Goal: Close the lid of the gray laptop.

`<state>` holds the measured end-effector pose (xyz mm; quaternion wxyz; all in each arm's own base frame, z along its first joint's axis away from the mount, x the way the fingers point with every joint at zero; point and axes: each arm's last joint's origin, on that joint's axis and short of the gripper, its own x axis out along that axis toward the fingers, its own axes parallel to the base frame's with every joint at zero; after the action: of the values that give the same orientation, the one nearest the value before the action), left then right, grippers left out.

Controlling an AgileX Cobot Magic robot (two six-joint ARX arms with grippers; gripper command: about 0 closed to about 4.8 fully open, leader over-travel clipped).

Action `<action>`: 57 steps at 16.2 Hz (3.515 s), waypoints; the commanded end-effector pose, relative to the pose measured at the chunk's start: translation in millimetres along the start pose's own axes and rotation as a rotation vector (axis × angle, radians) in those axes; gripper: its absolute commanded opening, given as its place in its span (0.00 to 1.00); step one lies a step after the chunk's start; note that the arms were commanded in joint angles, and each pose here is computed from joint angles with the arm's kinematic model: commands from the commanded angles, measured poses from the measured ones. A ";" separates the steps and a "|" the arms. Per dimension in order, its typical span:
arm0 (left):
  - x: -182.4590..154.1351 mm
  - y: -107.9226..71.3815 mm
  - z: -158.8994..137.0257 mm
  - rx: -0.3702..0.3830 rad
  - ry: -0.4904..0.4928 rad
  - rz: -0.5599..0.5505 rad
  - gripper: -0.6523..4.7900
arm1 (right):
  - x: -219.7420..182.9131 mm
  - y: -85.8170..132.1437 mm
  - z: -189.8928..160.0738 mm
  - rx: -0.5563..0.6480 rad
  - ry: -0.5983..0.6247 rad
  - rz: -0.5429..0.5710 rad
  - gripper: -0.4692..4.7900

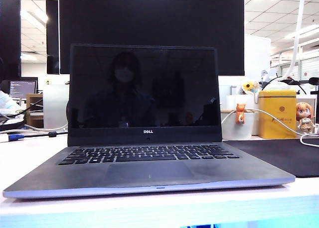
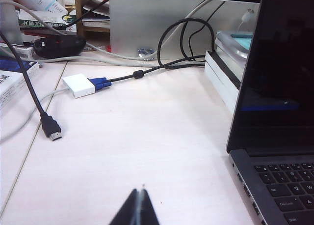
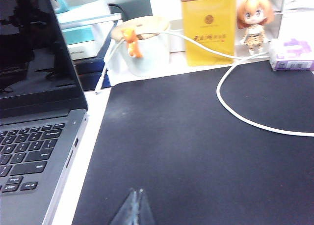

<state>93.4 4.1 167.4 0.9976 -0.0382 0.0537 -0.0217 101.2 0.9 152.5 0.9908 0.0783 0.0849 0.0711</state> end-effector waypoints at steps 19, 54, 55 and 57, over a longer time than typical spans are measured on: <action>10.0 -12.1 135.3 -0.002 -0.107 -0.168 0.11 | -21.1 18.9 96.8 0.140 -0.261 0.105 0.08; 275.7 -106.5 225.9 0.284 0.695 -0.473 0.11 | 128.2 28.9 267.1 0.097 0.288 0.733 0.08; 273.8 -109.3 223.0 0.294 0.726 -0.466 0.11 | 128.2 28.9 267.1 0.097 0.288 0.733 0.08; 268.4 -114.5 218.1 0.309 0.789 -0.463 0.11 | 128.2 28.9 267.1 0.097 0.288 0.732 0.08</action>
<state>384.0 -104.9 365.7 0.8742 0.1063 0.3940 -0.2631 271.5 10.7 394.3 0.8728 0.1420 0.1988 0.4225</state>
